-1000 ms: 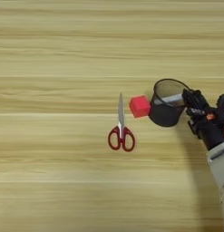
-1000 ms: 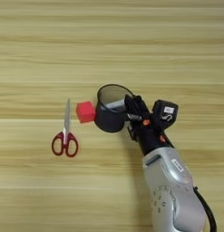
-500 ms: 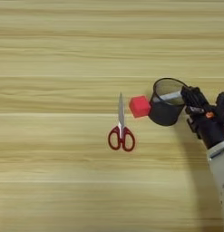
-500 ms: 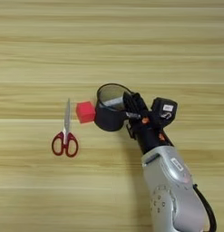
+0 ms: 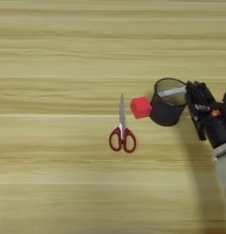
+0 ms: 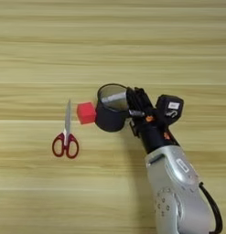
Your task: Move the objects on the table
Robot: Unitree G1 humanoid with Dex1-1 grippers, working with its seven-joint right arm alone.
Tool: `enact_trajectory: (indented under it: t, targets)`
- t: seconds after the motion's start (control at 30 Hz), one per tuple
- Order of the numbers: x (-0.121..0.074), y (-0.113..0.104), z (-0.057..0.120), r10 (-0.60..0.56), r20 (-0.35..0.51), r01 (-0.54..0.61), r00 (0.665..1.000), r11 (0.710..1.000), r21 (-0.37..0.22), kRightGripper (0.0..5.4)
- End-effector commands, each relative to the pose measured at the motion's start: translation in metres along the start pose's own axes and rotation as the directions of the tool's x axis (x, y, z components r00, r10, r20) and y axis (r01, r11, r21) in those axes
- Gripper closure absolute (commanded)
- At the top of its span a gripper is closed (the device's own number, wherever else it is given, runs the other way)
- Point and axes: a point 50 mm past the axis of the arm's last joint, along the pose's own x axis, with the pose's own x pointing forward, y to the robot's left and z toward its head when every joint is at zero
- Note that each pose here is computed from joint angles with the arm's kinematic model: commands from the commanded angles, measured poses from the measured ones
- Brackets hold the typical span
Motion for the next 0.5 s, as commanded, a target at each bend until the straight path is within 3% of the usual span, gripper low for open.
enact_trajectory:
  t: [0.03,0.5]
  targets:
    - [0.003,0.006,0.021,0.037,0.089,-0.032,0.995,0.998,-0.056,4.71]
    - [-0.003,0.010,0.038,0.047,0.134,-0.035,0.990,0.995,-0.094,4.71]
